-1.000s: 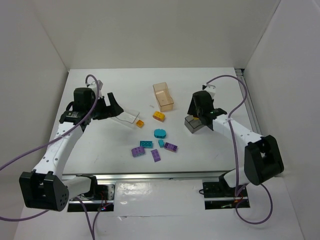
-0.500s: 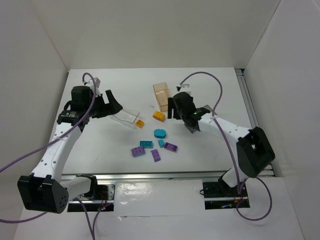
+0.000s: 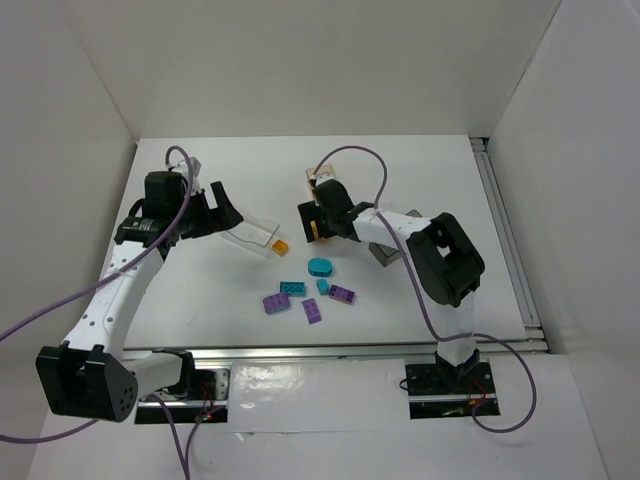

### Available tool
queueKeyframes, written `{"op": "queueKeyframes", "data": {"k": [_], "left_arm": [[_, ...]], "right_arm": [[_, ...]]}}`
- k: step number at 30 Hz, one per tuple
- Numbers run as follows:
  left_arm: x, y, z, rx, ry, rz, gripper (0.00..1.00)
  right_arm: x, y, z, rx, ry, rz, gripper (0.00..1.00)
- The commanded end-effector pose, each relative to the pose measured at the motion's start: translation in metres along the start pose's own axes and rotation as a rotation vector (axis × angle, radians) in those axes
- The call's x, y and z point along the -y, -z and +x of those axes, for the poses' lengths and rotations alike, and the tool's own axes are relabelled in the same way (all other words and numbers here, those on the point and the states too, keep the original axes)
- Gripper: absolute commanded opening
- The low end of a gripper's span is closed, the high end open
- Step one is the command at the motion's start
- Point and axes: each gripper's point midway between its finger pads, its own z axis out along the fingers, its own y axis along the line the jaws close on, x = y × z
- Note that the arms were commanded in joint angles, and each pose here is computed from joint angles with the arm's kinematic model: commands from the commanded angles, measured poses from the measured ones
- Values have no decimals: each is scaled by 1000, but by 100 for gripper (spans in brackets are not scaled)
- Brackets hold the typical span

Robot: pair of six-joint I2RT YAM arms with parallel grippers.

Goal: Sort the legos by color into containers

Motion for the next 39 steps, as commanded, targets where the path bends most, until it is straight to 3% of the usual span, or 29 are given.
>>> {"op": "queueKeyframes", "data": {"k": [1, 5, 8, 9, 12, 16, 18, 24, 26, 30, 34, 39], "left_arm": [[5, 5, -17, 22, -18, -3, 100], [7, 3, -19, 17, -18, 5, 100], [9, 6, -20, 26, -10, 8, 100], [7, 6, -21, 30, -10, -3, 100], [6, 7, -19, 30, -10, -3, 100], [6, 7, -19, 30, -10, -3, 100], [6, 7, -19, 30, -10, -3, 100], [7, 7, -19, 30, -1, -3, 100], [9, 7, -18, 27, 8, 5, 100], [11, 7, -17, 22, 20, 17, 100], [14, 11, -22, 39, 17, 24, 100], [15, 14, -23, 47, 15, 27, 100]], "right_arm": [[-13, -4, -26, 51, 54, -32, 88], [-14, -19, -24, 22, 68, -48, 88], [-21, -18, -22, 19, 85, -68, 79], [-25, -15, -20, 18, 92, -74, 71], [-24, -5, -20, 34, 96, -60, 63], [-23, 0, -18, 27, 111, -20, 40], [-25, 9, -25, 42, 116, -5, 33], [-9, 52, -39, 122, 64, 97, 32], [4, 82, -54, 207, -10, 153, 32], [74, 119, -45, 270, -207, 420, 32], [123, 133, -13, 264, -334, 497, 34], [164, 144, -6, 295, -446, 544, 38]]}}
